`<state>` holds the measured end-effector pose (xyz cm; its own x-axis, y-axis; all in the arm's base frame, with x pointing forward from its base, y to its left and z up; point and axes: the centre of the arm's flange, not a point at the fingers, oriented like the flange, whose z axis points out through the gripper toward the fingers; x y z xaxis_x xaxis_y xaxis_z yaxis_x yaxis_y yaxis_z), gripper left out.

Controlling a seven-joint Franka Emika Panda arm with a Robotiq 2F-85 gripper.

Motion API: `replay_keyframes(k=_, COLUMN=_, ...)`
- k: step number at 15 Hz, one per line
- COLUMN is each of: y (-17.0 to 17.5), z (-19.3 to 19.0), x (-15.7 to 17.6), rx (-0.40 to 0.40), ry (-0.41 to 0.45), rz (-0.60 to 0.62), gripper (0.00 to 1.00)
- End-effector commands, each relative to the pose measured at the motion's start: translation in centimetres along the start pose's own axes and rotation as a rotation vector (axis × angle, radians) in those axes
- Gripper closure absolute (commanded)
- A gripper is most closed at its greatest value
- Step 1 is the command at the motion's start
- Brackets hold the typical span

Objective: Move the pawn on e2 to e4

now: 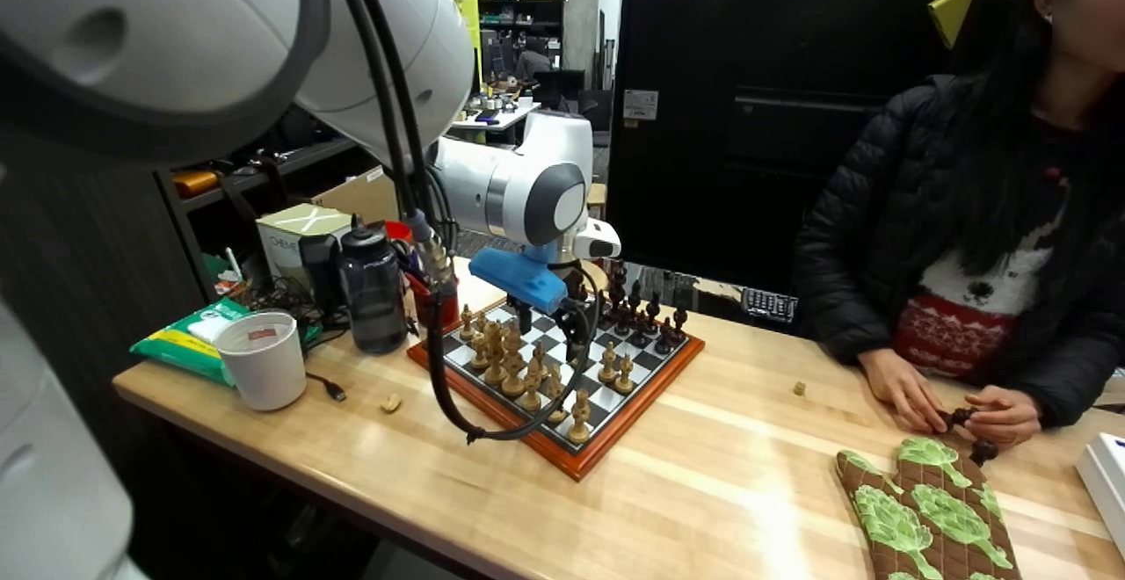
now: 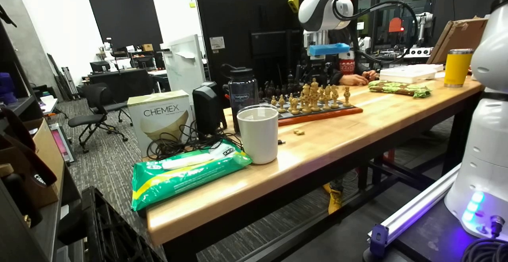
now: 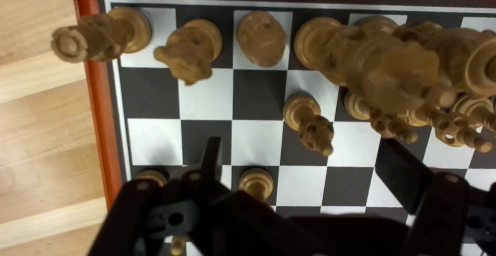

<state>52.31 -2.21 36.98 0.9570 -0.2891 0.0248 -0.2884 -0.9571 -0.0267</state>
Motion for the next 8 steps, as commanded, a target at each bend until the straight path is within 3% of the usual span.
replay_keyframes(k=1, y=0.0, z=0.6, x=0.2, rx=0.019, ry=0.000, rz=0.013, gripper=0.25)
replay_keyframes(k=2, y=-0.1, z=0.8, x=0.3, rx=0.014, ry=0.002, rz=0.011, gripper=0.26)
replay_keyframes(k=4, y=-0.2, z=1.0, x=0.3, rx=0.013, ry=-0.001, rz=0.007, gripper=0.39)
replay_keyframes(k=8, y=-0.3, z=1.6, x=0.4, rx=0.015, ry=-0.010, rz=0.000, gripper=0.71)
